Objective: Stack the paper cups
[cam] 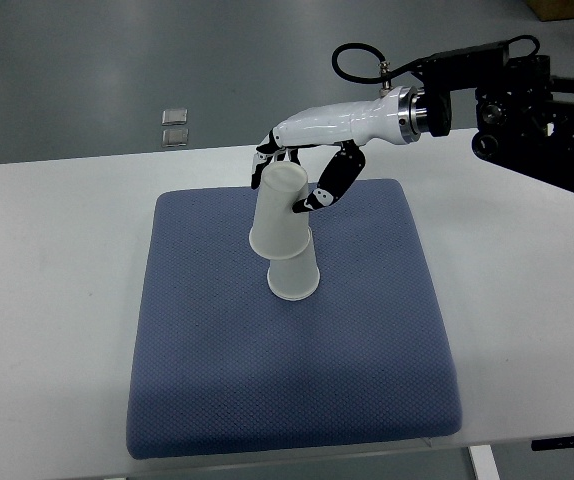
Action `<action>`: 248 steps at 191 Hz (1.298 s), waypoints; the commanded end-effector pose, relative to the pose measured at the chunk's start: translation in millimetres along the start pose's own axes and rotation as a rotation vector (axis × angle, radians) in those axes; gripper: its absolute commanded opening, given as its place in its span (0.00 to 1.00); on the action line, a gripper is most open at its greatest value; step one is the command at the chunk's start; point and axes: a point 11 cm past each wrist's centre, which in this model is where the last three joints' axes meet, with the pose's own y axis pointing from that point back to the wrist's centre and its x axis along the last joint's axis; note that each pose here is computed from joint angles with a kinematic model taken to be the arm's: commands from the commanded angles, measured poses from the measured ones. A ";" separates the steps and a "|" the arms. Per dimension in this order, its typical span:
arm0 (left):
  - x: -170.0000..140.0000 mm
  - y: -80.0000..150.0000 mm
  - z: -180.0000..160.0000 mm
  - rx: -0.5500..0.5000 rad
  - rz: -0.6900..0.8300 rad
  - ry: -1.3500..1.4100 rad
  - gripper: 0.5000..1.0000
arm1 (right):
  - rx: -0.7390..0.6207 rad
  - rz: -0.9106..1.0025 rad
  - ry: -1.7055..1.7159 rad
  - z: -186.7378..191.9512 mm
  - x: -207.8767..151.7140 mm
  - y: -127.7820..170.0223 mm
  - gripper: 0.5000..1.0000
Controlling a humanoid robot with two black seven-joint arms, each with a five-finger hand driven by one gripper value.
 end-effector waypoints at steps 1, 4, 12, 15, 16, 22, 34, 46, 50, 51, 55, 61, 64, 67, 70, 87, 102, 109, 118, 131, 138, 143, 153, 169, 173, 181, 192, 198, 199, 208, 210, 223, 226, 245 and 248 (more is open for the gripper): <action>0.0 0.0 0.0 0.000 0.000 0.000 1.00 | -0.002 -0.002 0.003 0.4 -0.6 -0.1 0.00; 0.0 0.0 0.0 0.000 0.000 0.000 1.00 | -0.004 -0.002 0.005 1.0 -0.6 0.1 0.00; 0.5 0.0 0.0 0.000 0.002 0.000 1.00 | -0.009 -0.009 0.015 2.3 -3.1 -0.1 0.00; 0.0 0.0 0.0 0.000 0.000 0.000 1.00 | -0.012 -0.011 0.017 3.2 -3.7 -0.1 0.00; 0.0 0.0 0.0 0.000 0.000 0.000 1.00 | -0.014 -0.013 0.020 3.6 -4.5 -0.1 0.00; 0.0 0.0 0.0 0.000 0.000 0.000 1.00 | -0.021 -0.017 0.024 5.7 -6.6 0.4 0.00; 0.0 0.0 0.0 0.000 0.000 0.000 1.00 | -0.021 -0.021 0.024 6.1 -8.7 -0.4 0.00; 0.0 0.0 0.0 0.000 0.000 0.000 1.00 | -0.025 -0.020 0.027 7.2 -8.4 -0.1 0.00; 0.0 0.0 0.0 0.000 0.000 0.000 1.00 | -0.025 -0.020 0.027 7.2 -8.4 -0.1 0.00; 0.0 0.0 0.0 0.000 0.000 0.000 1.00 | -0.026 -0.020 0.027 7.7 -8.3 0.5 0.00; 0.0 0.0 0.0 0.000 0.000 0.000 1.00 | -0.026 -0.017 0.028 7.7 -8.0 0.1 0.00; 0.0 0.0 0.0 0.000 0.000 0.000 1.00 | -0.027 -0.011 0.031 7.9 -6.8 0.7 0.00; 0.0 0.0 0.0 0.000 0.000 0.000 1.00 | -0.027 -0.008 0.032 7.9 -6.4 0.7 0.00; 0.0 0.0 0.0 0.000 0.000 0.000 1.00 | -0.030 -0.004 0.034 8.6 -5.2 1.1 0.00; 0.0 0.0 0.0 0.000 0.000 0.000 1.00 | -0.030 -0.004 0.034 8.6 -5.2 1.1 0.00; 0.0 0.0 0.0 0.000 0.000 0.000 1.00 | -0.030 0.000 0.040 7.6 -2.5 1.4 0.00; 0.0 0.0 0.0 0.000 0.000 0.000 1.00 | -0.032 0.004 0.042 7.8 -0.5 2.3 0.00; 0.5 0.0 0.0 0.000 0.002 0.000 1.00 | -0.031 0.007 0.041 7.3 0.7 2.8 0.00; 0.0 0.0 0.0 0.000 0.000 0.000 1.00 | -0.031 0.009 0.041 7.6 1.3 3.4 0.00; 0.0 0.0 0.0 0.000 0.000 0.000 1.00 | -0.032 0.011 0.043 6.9 3.9 4.3 0.00; 0.0 0.0 0.0 0.000 0.000 0.000 1.00 | -0.032 0.014 0.044 6.8 5.3 5.0 0.00; 0.0 0.0 0.0 0.000 0.000 0.000 1.00 | -0.032 0.014 0.044 6.8 5.3 5.0 0.00; 0.0 0.0 0.0 0.000 0.000 0.000 1.00 | -0.034 0.013 0.044 7.2 5.3 5.6 0.00; 0.0 0.0 0.0 0.000 0.000 0.000 1.00 | -0.034 0.007 0.038 8.3 1.4 4.5 0.00; 0.0 0.0 0.0 0.000 0.000 0.000 1.00 | -0.036 0.005 0.036 9.2 0.5 4.6 0.00; 0.0 0.0 0.0 0.000 0.000 0.000 1.00 | -0.037 0.003 0.036 9.7 -0.7 4.4 0.00; 0.0 0.0 0.0 0.000 0.000 0.000 1.00 | -0.034 -0.001 0.031 9.7 -3.5 3.4 0.00; 0.0 0.0 0.0 0.000 0.000 0.000 1.00 | -0.036 -0.002 0.029 10.8 -4.7 3.4 0.00; 0.0 0.0 0.0 0.000 0.000 0.000 1.00 | -0.036 -0.002 0.029 10.8 -4.7 3.4 0.00; 0.5 0.0 0.0 0.000 0.002 0.000 1.00 | -0.034 -0.005 0.028 10.3 -6.0 2.2 0.00; 0.0 0.0 0.0 0.000 0.000 0.000 1.00 | -0.034 -0.006 0.027 10.5 -6.7 2.1 0.00; 0.0 0.0 0.0 0.000 0.000 0.000 1.00 | -0.034 -0.007 0.020 11.7 -9.7 1.7 0.00; 0.0 0.0 0.0 0.000 0.000 0.000 1.00 | -0.033 -0.009 0.019 11.5 -10.5 1.1 0.00; 0.0 0.0 0.0 0.000 0.000 0.000 1.00 | -0.036 -0.013 0.013 13.4 -14.9 0.7 0.00; 0.5 0.0 0.0 0.000 0.002 0.000 1.00 | -0.037 -0.013 0.010 14.4 -16.1 0.7 0.00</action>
